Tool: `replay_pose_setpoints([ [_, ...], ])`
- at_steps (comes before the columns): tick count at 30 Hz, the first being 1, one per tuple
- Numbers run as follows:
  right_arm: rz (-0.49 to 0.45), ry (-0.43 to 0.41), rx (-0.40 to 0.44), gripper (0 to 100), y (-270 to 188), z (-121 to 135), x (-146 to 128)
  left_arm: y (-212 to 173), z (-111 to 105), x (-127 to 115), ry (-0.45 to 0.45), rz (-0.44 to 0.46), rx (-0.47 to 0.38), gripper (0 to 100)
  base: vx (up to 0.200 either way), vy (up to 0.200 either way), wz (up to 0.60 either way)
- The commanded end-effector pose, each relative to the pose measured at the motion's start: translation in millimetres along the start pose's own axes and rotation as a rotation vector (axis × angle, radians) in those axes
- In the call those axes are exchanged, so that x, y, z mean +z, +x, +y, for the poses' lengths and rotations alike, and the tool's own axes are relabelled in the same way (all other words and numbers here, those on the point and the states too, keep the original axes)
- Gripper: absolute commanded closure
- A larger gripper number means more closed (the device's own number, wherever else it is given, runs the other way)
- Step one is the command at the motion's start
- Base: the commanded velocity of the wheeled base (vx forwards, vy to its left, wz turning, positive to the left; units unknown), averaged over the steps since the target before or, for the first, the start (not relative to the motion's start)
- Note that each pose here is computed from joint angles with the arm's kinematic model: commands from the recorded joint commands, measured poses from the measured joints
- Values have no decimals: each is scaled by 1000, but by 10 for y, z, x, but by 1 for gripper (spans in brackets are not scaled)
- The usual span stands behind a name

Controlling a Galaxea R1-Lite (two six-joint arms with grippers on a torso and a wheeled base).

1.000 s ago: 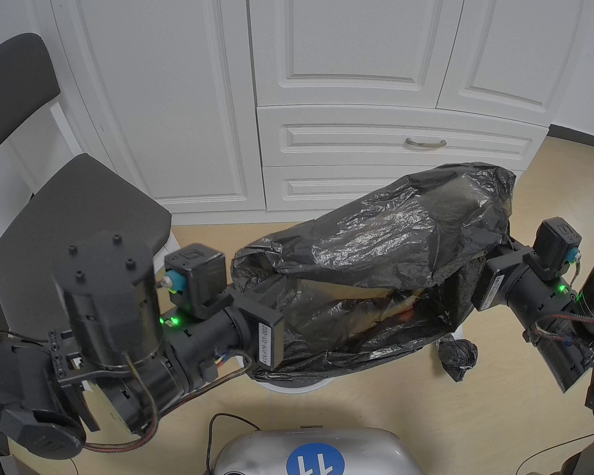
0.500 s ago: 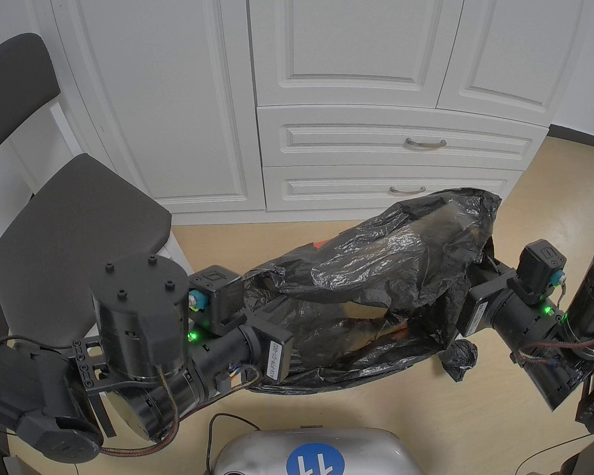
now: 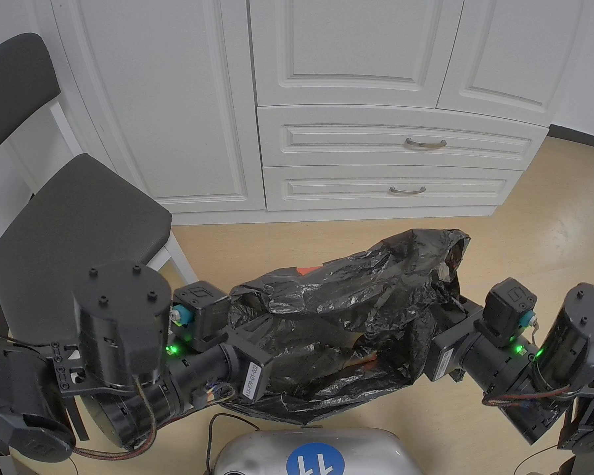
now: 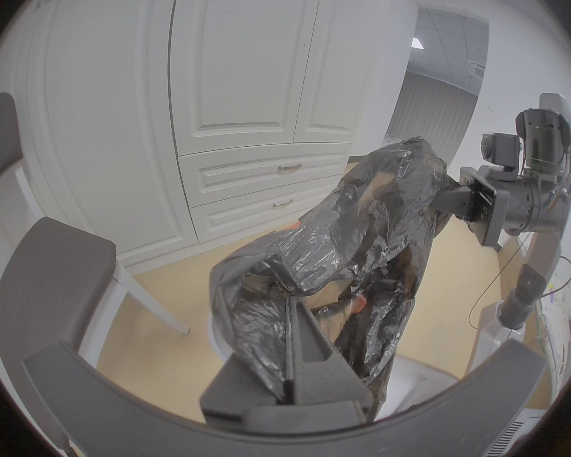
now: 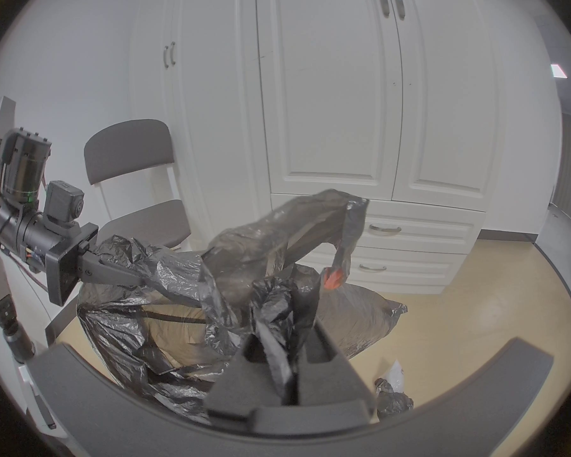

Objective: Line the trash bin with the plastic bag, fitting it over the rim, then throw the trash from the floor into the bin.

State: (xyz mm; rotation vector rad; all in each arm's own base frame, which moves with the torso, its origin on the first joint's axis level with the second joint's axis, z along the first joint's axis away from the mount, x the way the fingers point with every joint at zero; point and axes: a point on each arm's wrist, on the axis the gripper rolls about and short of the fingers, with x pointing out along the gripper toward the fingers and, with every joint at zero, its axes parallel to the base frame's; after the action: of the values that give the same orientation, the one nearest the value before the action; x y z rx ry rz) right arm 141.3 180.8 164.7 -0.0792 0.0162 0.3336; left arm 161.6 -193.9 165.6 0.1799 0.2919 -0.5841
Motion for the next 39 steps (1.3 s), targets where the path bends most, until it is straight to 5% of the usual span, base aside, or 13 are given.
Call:
replay_pose_setpoints([
  [1, 22, -14, 18, 100, 6, 60, -66, -98, 44, 91, -13, -39, 1, 100, 0, 0, 0],
  [20, 90, -8, 2, 100, 217, 139, -308, 472, 169, -215, -106, 93, -25, 100, 0, 0, 0],
  [25, 99, 55, 13, 100, 408, 317, -487, 642, 369, -394, -125, 168, 17, 100, 0, 0, 0],
  [31, -7, 166, 15, 100, 777, 567, -759, 731, 728, -660, -181, 266, 11, 100, 0, 0, 0],
  [34, 20, 154, 19, 100, 926, 692, -980, 757, 839, -749, -203, 296, 21, 100, 0, 0, 0],
  [39, -6, 250, 23, 100, 1026, 764, -962, 857, 1026, -937, -211, 346, 54, 100, 0, 0, 0],
])
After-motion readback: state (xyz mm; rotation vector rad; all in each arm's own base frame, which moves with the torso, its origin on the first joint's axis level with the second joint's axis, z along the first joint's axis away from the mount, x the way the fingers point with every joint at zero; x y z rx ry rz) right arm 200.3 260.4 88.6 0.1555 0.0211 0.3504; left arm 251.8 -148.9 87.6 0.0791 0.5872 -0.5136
